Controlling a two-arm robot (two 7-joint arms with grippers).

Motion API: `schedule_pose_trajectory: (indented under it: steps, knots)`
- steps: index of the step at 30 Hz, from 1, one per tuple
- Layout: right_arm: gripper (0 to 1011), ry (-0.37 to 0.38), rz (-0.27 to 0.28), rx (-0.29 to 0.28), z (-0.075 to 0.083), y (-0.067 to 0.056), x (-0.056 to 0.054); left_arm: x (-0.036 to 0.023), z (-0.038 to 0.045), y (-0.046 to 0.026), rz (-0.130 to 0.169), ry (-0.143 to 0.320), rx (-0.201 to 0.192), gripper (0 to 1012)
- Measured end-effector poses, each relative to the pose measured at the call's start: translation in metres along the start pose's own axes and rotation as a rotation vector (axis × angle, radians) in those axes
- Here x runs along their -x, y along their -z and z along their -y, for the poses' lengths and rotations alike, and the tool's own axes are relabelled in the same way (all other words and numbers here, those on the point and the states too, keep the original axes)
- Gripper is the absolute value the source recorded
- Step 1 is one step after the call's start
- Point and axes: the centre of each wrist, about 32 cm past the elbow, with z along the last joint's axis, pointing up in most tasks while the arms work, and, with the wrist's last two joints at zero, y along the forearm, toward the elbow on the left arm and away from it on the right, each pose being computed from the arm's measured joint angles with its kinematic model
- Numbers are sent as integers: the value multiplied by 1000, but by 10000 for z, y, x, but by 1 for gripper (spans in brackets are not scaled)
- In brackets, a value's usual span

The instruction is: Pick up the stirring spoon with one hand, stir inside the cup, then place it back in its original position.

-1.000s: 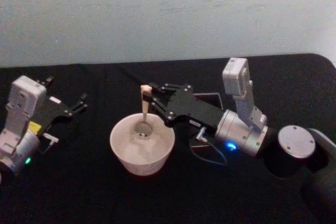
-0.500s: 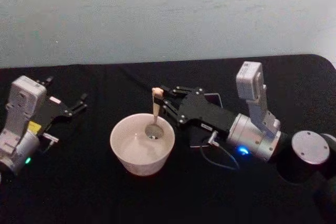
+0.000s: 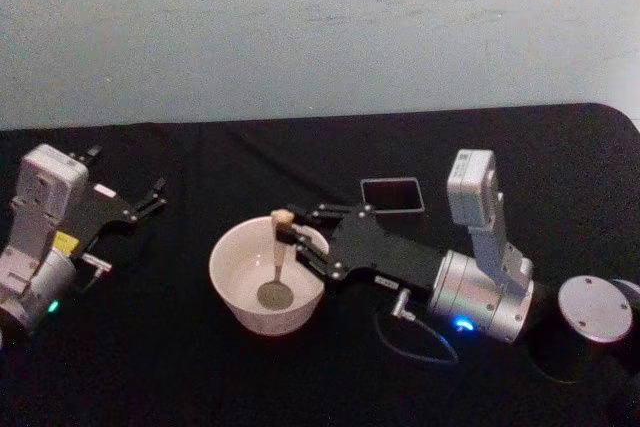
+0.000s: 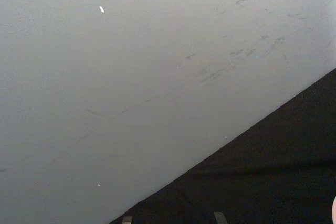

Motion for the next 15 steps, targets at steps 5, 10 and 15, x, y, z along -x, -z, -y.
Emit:
schedule_pose_trajectory:
  steps: [5, 10, 15]
  knots:
    - [203, -16, -4, -2, -78, 14, 18, 0, 0, 0, 0, 0, 0, 1001]
    - [203, 5, 3, -14, -185, 11, -54, 0, 0, 0, 0, 0, 0, 1001]
    - [203, 40, 14, -26, -245, -1, -145, 0, 0, 0, 0, 0, 0, 1001]
